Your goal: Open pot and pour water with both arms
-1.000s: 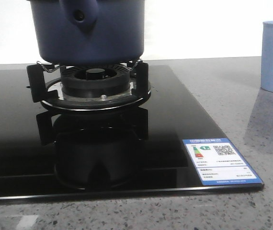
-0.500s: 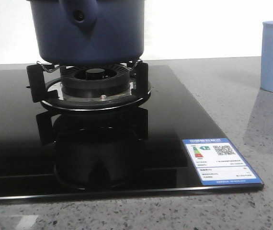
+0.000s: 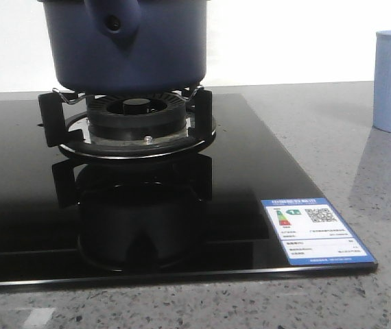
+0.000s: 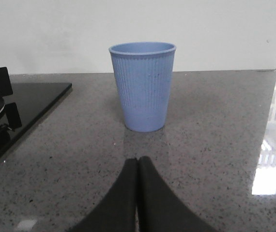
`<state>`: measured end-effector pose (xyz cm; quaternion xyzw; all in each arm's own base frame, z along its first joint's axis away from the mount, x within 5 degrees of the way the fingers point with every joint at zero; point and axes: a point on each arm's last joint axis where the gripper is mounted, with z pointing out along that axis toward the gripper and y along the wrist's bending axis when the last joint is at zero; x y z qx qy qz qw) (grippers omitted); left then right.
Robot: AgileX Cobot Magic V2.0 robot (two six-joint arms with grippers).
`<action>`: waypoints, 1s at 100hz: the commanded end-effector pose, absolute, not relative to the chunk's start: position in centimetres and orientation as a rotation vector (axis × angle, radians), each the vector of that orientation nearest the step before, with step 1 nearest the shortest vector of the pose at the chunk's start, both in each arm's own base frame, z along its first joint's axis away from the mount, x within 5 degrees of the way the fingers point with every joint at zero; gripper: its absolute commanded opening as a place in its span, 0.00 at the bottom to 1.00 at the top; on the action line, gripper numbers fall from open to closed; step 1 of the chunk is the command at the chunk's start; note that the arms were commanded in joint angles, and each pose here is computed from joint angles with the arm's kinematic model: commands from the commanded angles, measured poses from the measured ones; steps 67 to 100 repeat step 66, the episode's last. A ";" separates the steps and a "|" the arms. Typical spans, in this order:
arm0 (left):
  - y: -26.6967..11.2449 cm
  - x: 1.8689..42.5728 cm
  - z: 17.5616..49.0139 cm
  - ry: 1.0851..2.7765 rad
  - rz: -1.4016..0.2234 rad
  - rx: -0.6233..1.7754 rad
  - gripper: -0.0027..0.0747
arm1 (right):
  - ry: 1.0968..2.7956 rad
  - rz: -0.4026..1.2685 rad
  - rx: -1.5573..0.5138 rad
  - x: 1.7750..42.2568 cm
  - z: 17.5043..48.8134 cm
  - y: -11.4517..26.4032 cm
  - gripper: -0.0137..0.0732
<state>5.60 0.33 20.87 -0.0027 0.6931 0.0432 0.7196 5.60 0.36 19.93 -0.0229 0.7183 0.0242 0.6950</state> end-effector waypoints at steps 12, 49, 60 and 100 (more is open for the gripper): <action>0.4 5.3 21.4 1.440 0.086 -0.022 0.01 | 1.555 0.036 -0.070 5.6 19.7 0.4 0.08; 0.4 5.3 21.4 1.440 0.086 -0.022 0.01 | 1.555 0.036 -0.070 5.6 19.7 0.4 0.08; 0.4 5.3 21.4 1.440 0.086 -0.022 0.01 | 1.555 0.036 -0.070 5.6 19.7 0.4 0.08; 0.4 5.3 21.4 1.440 0.086 -0.022 0.01 | 1.555 0.036 -0.070 5.6 19.7 0.4 0.08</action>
